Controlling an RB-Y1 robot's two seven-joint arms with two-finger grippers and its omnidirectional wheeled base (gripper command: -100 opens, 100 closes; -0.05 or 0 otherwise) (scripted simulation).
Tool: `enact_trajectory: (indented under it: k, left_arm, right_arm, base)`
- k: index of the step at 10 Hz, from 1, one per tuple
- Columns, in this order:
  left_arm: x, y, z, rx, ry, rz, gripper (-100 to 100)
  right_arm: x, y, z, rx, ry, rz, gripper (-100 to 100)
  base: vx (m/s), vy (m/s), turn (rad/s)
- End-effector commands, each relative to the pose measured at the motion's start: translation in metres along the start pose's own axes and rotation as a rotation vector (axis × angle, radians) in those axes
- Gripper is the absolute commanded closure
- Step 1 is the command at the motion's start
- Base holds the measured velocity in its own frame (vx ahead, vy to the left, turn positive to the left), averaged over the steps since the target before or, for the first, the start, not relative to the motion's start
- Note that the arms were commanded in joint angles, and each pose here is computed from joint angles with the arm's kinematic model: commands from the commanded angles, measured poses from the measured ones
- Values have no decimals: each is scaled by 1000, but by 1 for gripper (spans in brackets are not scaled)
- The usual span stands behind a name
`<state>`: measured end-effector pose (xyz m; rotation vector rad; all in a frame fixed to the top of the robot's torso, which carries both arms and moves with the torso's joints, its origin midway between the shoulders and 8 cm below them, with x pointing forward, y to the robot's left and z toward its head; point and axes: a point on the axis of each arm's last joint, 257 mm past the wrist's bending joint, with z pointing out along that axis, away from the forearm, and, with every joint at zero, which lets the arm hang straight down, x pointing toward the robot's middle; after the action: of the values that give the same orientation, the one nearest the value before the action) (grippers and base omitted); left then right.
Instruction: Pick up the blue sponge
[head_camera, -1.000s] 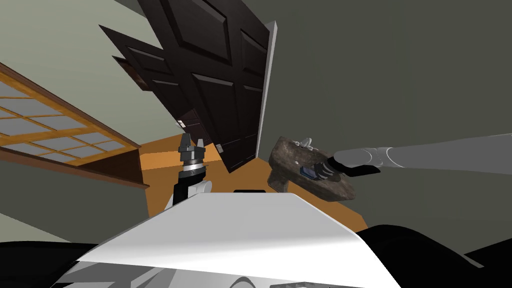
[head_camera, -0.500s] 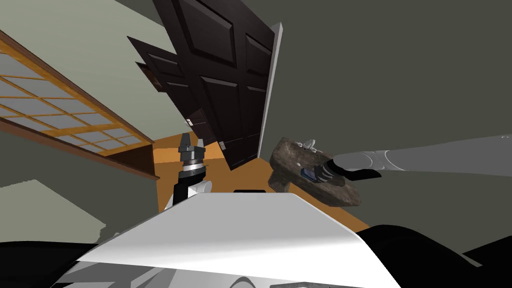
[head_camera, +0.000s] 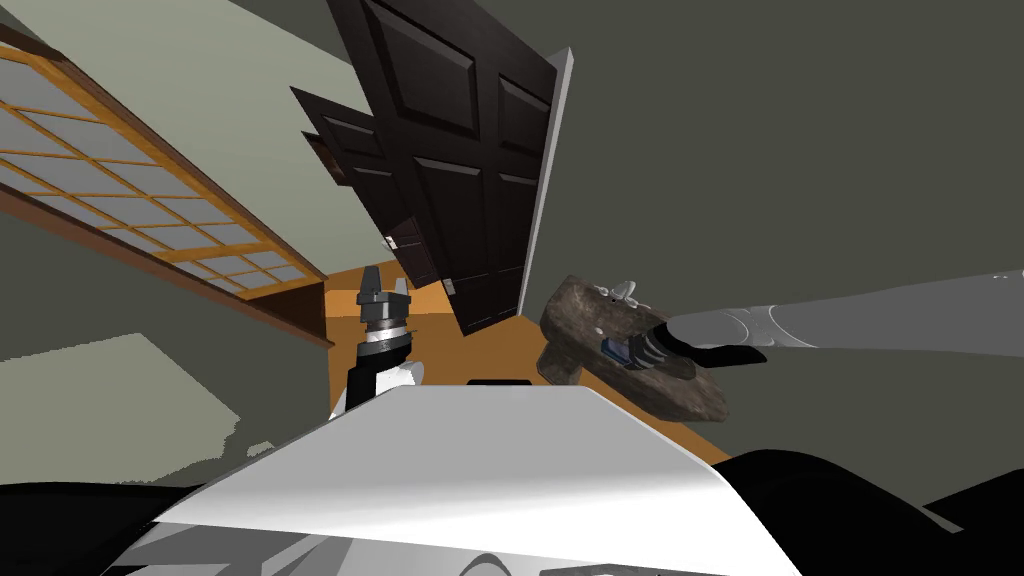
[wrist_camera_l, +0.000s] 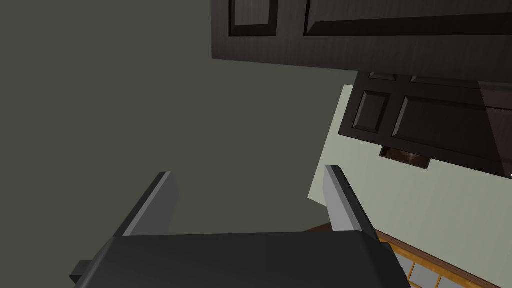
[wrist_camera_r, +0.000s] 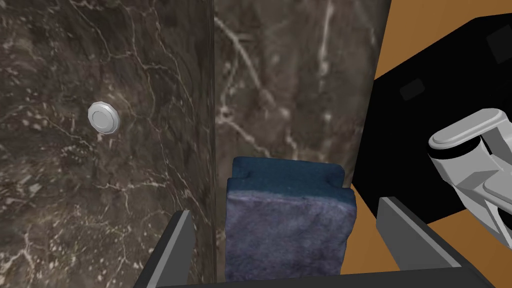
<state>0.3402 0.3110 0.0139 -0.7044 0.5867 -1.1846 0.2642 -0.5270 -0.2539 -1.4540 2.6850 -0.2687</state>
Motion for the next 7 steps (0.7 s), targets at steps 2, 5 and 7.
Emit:
enact_trajectory:
  k: [2, 5, 7]
  left_arm:
    - [0, 0, 0, 0, 0, 0, 0]
    - [0, 0, 0, 0, 0, 0, 0]
    - [0, 0, 0, 0, 0, 0, 0]
  right_arm:
    - [0, 7, 2, -1, 0, 33, -100]
    - [0, 6, 2, -1, 0, 27, 100]
    - [0, 6, 2, -1, -1, 28, 100]
  base:
    - [-38, -45, 128]
    - [-4, -4, 1]
    - [0, 0, 0]
